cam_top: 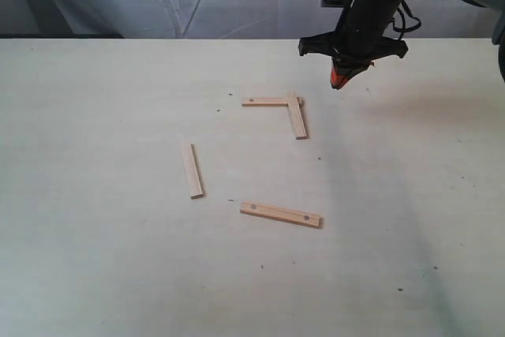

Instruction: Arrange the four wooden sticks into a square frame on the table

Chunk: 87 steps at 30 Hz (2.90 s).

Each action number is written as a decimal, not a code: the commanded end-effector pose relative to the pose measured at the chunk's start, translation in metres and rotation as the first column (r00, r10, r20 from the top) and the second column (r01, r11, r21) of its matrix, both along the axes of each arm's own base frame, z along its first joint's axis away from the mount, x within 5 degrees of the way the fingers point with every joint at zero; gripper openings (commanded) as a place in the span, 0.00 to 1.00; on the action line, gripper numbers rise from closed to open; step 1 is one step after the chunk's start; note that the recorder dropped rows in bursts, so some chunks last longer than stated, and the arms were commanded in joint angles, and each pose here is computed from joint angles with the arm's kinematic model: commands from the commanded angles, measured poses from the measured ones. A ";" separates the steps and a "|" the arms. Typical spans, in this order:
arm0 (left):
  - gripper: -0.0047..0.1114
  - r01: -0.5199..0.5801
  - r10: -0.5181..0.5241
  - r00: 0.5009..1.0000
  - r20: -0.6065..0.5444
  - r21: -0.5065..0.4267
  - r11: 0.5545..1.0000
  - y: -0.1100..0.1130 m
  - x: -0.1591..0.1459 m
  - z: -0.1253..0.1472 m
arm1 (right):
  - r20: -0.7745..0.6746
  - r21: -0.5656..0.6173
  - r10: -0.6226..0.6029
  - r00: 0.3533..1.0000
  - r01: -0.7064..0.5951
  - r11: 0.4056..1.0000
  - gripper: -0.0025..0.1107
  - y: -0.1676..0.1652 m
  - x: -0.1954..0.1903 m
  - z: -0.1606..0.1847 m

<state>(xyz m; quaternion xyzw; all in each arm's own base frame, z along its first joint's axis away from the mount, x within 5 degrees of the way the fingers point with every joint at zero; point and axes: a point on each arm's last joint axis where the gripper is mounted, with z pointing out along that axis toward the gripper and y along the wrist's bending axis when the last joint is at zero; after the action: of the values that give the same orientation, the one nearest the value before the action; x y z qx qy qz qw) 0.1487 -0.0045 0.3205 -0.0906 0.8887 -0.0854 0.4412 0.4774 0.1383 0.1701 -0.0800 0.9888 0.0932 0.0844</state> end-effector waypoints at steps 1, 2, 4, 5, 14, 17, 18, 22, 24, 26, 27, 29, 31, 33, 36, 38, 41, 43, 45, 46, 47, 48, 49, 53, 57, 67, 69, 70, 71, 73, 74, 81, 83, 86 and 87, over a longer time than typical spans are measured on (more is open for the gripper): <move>0.04 0.096 -0.095 0.938 -0.335 -0.014 0.995 -0.006 0.086 -0.055 | 0.001 0.021 0.002 1.000 -0.002 1.000 0.02 -0.001 0.000 0.002; 0.04 0.135 -0.132 0.920 -0.368 -0.019 0.991 -0.012 0.098 -0.068 | -0.002 0.020 0.002 1.000 -0.002 1.000 0.02 -0.001 0.000 0.002; 0.04 0.222 -0.216 0.863 -0.457 -0.040 0.974 -0.036 0.122 -0.097 | -0.008 0.016 0.004 1.000 -0.004 1.000 0.02 -0.001 -0.001 0.001; 0.04 0.269 -0.251 0.845 -0.472 -0.031 0.963 -0.052 0.131 -0.108 | -0.014 0.010 0.006 1.000 -0.006 1.000 0.02 -0.002 -0.001 0.001; 0.07 0.198 -0.135 0.883 -0.449 0.097 0.975 -0.139 0.178 -0.148 | -0.047 -0.070 0.023 0.999 -0.027 0.997 0.02 -0.011 -0.004 0.000; 0.17 0.187 -0.130 0.869 -0.477 0.074 0.980 -0.149 0.182 -0.161 | -0.043 -0.085 0.027 0.999 -0.031 0.996 0.02 -0.012 -0.004 -0.001; 0.22 0.170 -0.117 0.866 -0.486 0.067 0.983 -0.150 0.183 -0.165 | -0.045 -0.086 0.027 0.999 -0.031 0.996 0.02 -0.012 -0.004 -0.001; 0.41 0.116 -0.076 0.856 -0.511 0.048 0.992 -0.151 0.186 -0.181 | -0.038 -0.087 0.027 0.999 -0.030 0.996 0.02 -0.012 -0.003 0.000; 0.47 0.112 -0.076 0.855 -0.512 0.039 0.993 -0.152 0.187 -0.188 | -0.030 -0.085 0.027 0.999 -0.029 0.996 0.02 -0.012 -0.003 0.000; 0.48 0.105 -0.082 0.861 -0.503 0.017 0.994 -0.155 0.189 -0.193 | -0.021 -0.083 0.026 0.999 -0.027 0.996 0.02 -0.011 -0.002 0.000; 0.48 0.104 -0.085 0.862 -0.501 0.010 0.995 -0.156 0.190 -0.197 | -0.019 -0.083 0.026 0.999 -0.027 0.996 0.02 -0.011 -0.002 0.000; 0.48 0.100 -0.082 0.855 -0.513 0.009 0.995 -0.156 0.191 -0.204 | -0.019 -0.083 0.026 0.999 -0.027 0.996 0.02 -0.011 -0.002 0.000; 0.48 0.099 -0.074 0.842 -0.534 0.019 0.995 -0.156 0.190 -0.212 | -0.019 -0.083 0.026 0.999 -0.027 0.996 0.02 -0.011 -0.002 0.000; 0.47 0.103 -0.072 0.836 -0.544 0.027 0.994 -0.155 0.190 -0.215 | -0.019 -0.083 0.026 0.999 -0.027 0.996 0.02 -0.011 -0.002 0.000; 0.36 0.149 -0.099 0.833 -0.545 0.048 0.988 -0.154 0.189 -0.215 | -0.019 -0.083 0.026 0.999 -0.027 0.996 0.02 -0.011 -0.002 0.000; 0.22 0.166 -0.107 0.834 -0.542 0.060 0.984 -0.154 0.190 -0.215 | -0.025 -0.084 0.026 0.999 -0.028 0.996 0.02 -0.012 -0.002 0.000; 0.04 0.205 -0.125 0.840 -0.528 0.095 0.974 -0.153 0.192 -0.214 | -0.029 -0.085 0.026 0.999 -0.029 0.996 0.02 -0.012 -0.003 0.000; 0.04 0.224 -0.130 0.845 -0.518 0.121 0.967 -0.153 0.196 -0.207 | -0.030 -0.085 0.027 0.999 -0.029 0.996 0.02 -0.012 -0.003 0.000; 0.04 0.268 -0.158 0.852 -0.499 0.157 0.951 -0.154 0.202 -0.195 | -0.031 -0.079 0.025 0.999 -0.028 0.996 0.02 -0.011 -0.003 0.000; 0.04 0.290 -0.177 0.859 -0.480 0.171 0.942 -0.156 0.207 -0.186 | -0.032 -0.074 0.024 0.999 -0.027 0.997 0.02 -0.011 -0.003 0.000; 0.04 0.303 -0.197 0.870 -0.451 0.177 0.936 -0.158 0.213 -0.176 | -0.029 -0.071 0.023 0.999 -0.025 0.997 0.02 -0.010 -0.002 0.000; 0.04 0.302 -0.207 0.883 -0.421 0.172 0.938 -0.158 0.218 -0.167 | -0.026 -0.070 0.023 0.999 -0.025 0.997 0.02 -0.010 -0.002 0.000; 0.04 0.301 -0.219 0.894 -0.390 0.163 0.940 -0.161 0.224 -0.158 | -0.023 -0.068 0.022 0.999 -0.024 0.997 0.02 -0.010 -0.002 0.000; 0.04 0.277 -0.233 0.917 -0.323 0.098 0.956 -0.162 0.250 -0.135 | -0.014 -0.057 0.019 1.000 -0.020 0.998 0.02 -0.009 -0.001 0.000; 0.04 0.257 -0.233 0.919 -0.318 0.036 0.966 -0.169 0.269 -0.135 | 0.000 -0.054 0.018 1.000 -0.018 0.998 0.02 -0.009 0.000 0.000; 0.04 0.240 -0.242 0.882 -0.406 -0.055 0.969 -0.197 0.284 -0.188 | 0.021 -0.053 0.008 1.000 -0.006 0.999 0.02 -0.009 0.002 0.001; 0.04 0.220 -0.236 0.881 -0.411 -0.085 0.972 -0.200 0.286 -0.195 | 0.030 -0.048 -0.016 0.999 0.017 0.999 0.02 -0.009 0.003 0.001; 0.04 0.211 -0.233 0.882 -0.409 -0.099 0.972 -0.201 0.287 -0.198 | 0.034 -0.045 -0.022 0.999 0.024 0.999 0.02 -0.009 0.004 0.001; 0.04 0.206 -0.231 0.884 -0.406 -0.107 0.973 -0.201 0.288 -0.200 | 0.039 -0.044 -0.023 0.999 0.025 0.999 0.02 -0.009 0.004 0.001; 0.04 0.203 -0.231 0.886 -0.401 -0.112 0.973 -0.202 0.289 -0.202 | 0.045 -0.039 -0.025 0.999 0.027 0.999 0.02 -0.008 0.005 0.001; 0.04 0.203 -0.232 0.888 -0.397 -0.113 0.973 -0.202 0.289 -0.202 | 0.048 -0.038 -0.025 0.999 0.027 0.999 0.02 -0.008 0.005 0.001; 0.04 0.207 -0.234 0.906 -0.352 -0.114 0.972 -0.203 0.293 -0.200 | 0.057 -0.036 -0.026 0.998 0.028 0.999 0.02 -0.008 0.006 0.002; 0.04 0.211 -0.236 0.908 -0.347 -0.109 0.971 -0.203 0.293 -0.199 | 0.057 -0.036 -0.026 0.998 0.028 0.999 0.02 -0.008 0.006 0.002; 0.04 0.218 -0.238 0.912 -0.335 -0.097 0.971 -0.202 0.295 -0.200 | 0.055 -0.037 -0.026 0.998 0.028 0.999 0.02 -0.008 0.006 0.001; 0.04 0.225 -0.241 0.913 -0.330 -0.087 0.970 -0.201 0.295 -0.201 | 0.055 -0.037 -0.026 0.998 0.028 0.999 0.02 -0.008 0.006 0.001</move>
<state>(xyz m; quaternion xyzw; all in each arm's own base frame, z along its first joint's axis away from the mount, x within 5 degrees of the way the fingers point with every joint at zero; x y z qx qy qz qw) 0.4413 -0.2054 0.1187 -0.0184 0.9567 -0.1447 0.2519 0.4821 0.1342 0.1702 -0.0747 0.9887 0.0729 0.1076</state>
